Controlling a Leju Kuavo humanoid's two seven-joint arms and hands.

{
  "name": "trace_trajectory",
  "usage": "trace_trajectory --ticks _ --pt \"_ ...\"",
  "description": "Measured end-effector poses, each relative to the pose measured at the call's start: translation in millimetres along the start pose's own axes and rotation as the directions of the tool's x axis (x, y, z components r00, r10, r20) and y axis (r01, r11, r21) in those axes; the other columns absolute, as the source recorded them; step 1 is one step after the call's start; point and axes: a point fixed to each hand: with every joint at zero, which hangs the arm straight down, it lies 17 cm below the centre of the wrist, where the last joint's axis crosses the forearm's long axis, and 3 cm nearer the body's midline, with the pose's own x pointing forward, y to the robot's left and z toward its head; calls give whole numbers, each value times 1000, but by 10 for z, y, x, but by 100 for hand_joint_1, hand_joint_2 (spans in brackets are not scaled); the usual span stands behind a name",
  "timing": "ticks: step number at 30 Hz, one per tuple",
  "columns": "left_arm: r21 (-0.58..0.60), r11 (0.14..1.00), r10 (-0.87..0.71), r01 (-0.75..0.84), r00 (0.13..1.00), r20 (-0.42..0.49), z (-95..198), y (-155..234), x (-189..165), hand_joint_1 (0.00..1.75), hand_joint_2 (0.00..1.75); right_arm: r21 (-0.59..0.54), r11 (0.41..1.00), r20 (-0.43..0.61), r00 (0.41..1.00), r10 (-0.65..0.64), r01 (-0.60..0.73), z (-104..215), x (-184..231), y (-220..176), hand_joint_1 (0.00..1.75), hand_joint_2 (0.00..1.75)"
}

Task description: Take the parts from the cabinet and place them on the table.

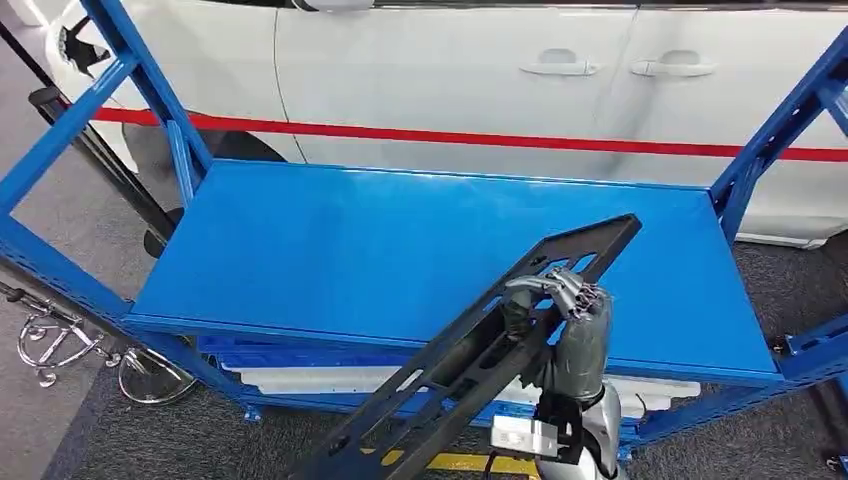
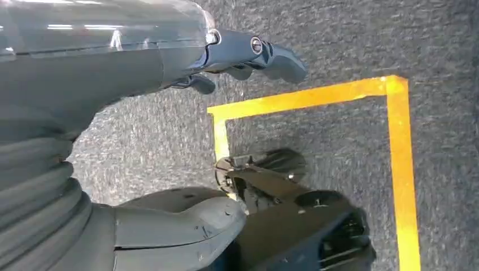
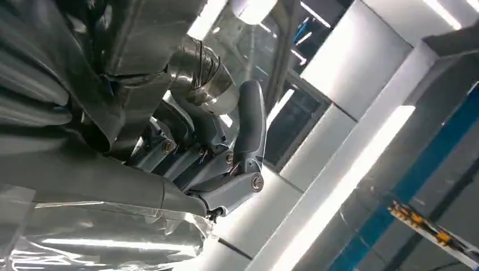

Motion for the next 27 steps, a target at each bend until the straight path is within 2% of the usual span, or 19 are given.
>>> trace_trajectory --ticks 6,13,27 --pt "-8 1000 -1 1 1000 -4 -11 -34 13 0 175 19 999 -30 999 -32 33 31 -17 45 175 175" --pt "-45 998 43 -47 996 -80 17 -172 -99 0 175 76 992 -81 992 -92 99 84 -118 201 175 175" --pt "-63 996 53 -59 994 -95 42 -255 -127 0 175 89 990 -98 990 -104 113 75 -161 323 175 175"
